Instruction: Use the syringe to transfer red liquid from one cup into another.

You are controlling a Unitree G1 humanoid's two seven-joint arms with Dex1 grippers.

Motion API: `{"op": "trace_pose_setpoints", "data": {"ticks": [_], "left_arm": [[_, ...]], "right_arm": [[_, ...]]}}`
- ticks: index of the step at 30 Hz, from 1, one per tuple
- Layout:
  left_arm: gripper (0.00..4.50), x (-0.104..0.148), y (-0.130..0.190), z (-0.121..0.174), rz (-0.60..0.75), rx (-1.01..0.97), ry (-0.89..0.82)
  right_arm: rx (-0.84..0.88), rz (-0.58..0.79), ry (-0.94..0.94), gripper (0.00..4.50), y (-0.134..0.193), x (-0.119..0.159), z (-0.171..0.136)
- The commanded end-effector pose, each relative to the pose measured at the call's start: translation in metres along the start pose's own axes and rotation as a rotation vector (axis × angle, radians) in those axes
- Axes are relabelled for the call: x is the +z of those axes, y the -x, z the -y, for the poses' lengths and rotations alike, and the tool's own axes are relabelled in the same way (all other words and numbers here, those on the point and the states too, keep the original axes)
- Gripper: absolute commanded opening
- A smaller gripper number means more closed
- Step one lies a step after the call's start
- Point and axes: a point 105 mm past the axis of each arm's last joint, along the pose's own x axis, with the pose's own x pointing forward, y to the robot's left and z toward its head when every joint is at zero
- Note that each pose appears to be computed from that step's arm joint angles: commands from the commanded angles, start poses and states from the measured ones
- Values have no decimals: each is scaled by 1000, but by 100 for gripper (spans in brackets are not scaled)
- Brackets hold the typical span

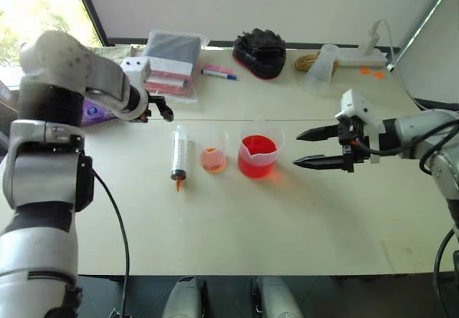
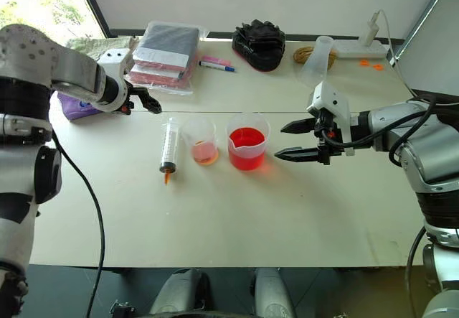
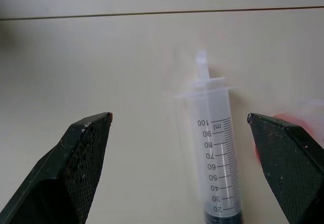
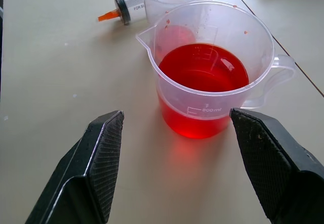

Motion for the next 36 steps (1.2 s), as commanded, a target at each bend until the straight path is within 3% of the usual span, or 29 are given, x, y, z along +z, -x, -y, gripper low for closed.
{"op": "trace_pose_setpoints", "data": {"ticks": [1,14,36], "left_arm": [[447,-1,3,-1,-68,19,61],[447,-28,-7,18,-313,34,147],[447,-40,-51,12,-270,115,124]], "right_arm": [[-32,27,40,349,8,11,0],[-40,30,23,349,7,10,-3],[-53,49,18,349,4,11,-6]]}}
